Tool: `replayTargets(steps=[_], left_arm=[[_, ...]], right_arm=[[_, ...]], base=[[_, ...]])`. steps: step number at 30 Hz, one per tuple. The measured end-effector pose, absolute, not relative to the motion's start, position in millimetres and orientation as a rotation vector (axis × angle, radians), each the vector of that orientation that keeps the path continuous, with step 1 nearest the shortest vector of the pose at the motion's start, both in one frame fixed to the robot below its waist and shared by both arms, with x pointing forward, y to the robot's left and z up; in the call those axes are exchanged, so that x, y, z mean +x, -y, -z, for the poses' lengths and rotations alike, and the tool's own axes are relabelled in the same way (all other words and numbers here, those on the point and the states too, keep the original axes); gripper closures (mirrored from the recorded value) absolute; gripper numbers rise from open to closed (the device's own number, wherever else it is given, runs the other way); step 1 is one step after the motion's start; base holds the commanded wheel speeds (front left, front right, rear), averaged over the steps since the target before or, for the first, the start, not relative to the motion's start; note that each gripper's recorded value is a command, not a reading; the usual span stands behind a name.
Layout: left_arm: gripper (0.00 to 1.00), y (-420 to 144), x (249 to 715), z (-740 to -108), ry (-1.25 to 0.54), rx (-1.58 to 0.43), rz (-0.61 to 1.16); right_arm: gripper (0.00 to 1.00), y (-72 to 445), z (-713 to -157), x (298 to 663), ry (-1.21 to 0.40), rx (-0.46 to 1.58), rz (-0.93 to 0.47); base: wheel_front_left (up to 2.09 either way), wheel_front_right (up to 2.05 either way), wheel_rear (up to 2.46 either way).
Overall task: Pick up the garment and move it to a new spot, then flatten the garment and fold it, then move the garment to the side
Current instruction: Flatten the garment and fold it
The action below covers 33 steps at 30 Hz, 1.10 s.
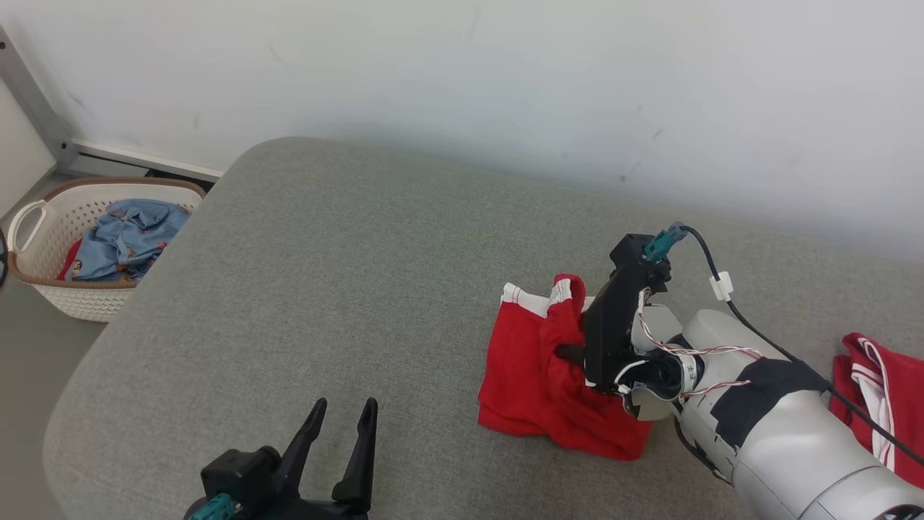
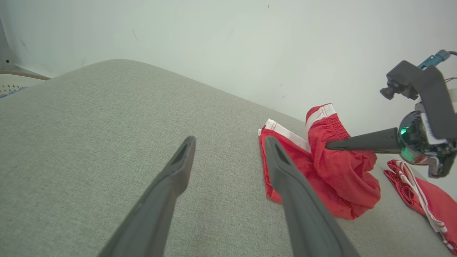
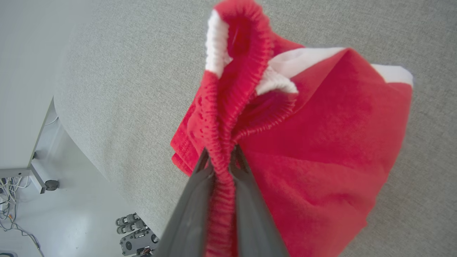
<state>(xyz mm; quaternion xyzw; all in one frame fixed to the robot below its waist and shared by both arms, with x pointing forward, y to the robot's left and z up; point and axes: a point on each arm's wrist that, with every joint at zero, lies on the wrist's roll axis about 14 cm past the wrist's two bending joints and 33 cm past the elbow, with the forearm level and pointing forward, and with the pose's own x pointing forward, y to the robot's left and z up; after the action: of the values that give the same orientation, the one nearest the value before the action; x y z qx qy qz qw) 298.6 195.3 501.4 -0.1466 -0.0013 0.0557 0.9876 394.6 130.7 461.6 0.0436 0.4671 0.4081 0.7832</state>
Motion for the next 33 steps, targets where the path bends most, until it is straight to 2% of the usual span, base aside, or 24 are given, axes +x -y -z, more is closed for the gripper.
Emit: replayTargets(steps=[5, 6, 7, 17, 24, 33], left_arm=[[0.00, -196.4, 298.5, -497.9, -0.008, -0.296, -0.121], [0.00, -196.7, 298.7, -497.1, -0.011, -0.296, -0.122], [0.00, -196.7, 298.7, -497.1, -0.011, -0.296, -0.122], [0.00, -198.2, 299.6, -496.3, -0.010, -0.289, -0.123], [0.00, -198.2, 294.7, -493.3, -0.014, -0.276, -0.108], [0.00, -181.1, 304.4, -497.3, -0.009, -0.275, -0.040]], right_arm=[[1.00, -129.7, -455.0, 396.6, -1.027, 0.101, -0.868], [0.55, -130.4, -455.4, 398.2, -1.020, 0.106, -0.867], [0.00, -130.4, -455.4, 398.2, -1.020, 0.106, -0.867], [0.00, -129.2, -477.4, 416.3, -0.921, 0.169, -0.865], [0.00, -96.8, -476.3, 427.8, -0.836, 0.123, -0.814], [0.00, -55.8, -449.6, 423.6, -0.830, 0.112, -0.742]], base=[[0.00, 0.00, 0.00], [0.00, 0.00, 0.00], [0.00, 0.00, 0.00], [0.00, 0.00, 0.00], [0.00, 0.00, 0.00], [0.00, 0.00, 0.00]])
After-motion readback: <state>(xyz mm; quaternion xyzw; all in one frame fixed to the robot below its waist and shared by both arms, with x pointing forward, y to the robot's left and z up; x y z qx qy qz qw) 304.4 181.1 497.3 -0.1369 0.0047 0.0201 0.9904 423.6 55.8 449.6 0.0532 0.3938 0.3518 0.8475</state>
